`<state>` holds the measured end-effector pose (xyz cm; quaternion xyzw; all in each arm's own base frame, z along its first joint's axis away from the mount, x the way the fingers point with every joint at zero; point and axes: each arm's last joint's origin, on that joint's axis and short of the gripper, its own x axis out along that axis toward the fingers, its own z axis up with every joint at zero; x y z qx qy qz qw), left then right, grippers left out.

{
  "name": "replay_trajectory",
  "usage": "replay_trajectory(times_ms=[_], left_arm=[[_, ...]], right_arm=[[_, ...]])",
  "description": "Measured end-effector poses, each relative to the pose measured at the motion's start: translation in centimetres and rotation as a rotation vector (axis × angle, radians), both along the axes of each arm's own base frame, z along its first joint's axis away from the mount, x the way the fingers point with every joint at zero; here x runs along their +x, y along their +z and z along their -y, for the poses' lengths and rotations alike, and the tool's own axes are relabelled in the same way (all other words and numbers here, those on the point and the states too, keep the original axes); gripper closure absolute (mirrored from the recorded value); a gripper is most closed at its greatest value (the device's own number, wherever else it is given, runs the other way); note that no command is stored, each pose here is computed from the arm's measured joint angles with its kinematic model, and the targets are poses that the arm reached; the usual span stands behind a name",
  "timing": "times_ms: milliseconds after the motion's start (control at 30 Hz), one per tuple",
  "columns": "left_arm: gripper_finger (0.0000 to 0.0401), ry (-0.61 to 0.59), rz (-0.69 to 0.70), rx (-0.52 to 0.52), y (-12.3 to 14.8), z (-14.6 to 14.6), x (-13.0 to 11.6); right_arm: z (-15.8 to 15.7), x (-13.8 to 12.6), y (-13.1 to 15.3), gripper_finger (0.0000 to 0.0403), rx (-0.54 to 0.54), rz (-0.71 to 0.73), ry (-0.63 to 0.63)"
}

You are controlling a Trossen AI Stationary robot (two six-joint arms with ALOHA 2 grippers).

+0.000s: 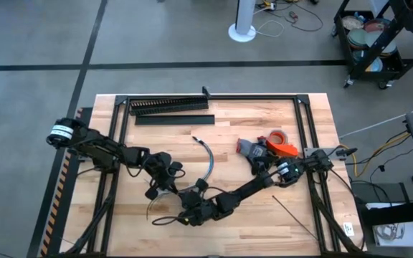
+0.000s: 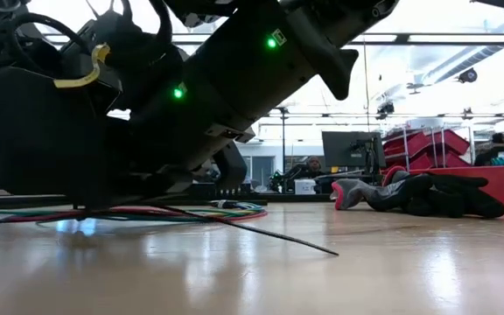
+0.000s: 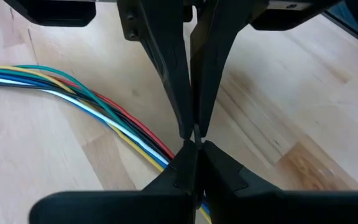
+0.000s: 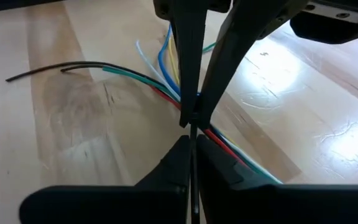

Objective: Ziptie cables
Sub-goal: Wrap the black zip tie on the cable

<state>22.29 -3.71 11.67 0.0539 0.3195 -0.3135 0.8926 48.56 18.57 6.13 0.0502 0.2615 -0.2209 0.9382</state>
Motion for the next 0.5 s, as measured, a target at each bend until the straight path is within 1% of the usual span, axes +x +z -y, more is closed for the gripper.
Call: replay_trajectory(times_ms=[267,500], left_arm=[[0.0401,0.001,-0.009,-0.001,0.0,0.0,0.0],[0.0401,-0.001,-0.014,-0.002,0.0,-0.1,0.0]], right_arm=[[-0.8,-0.3,0.0,0.0402,-0.001,0.006,0.001],[-1.6,-0.9,0.0,0.0402,0.019,0.001,-0.016]])
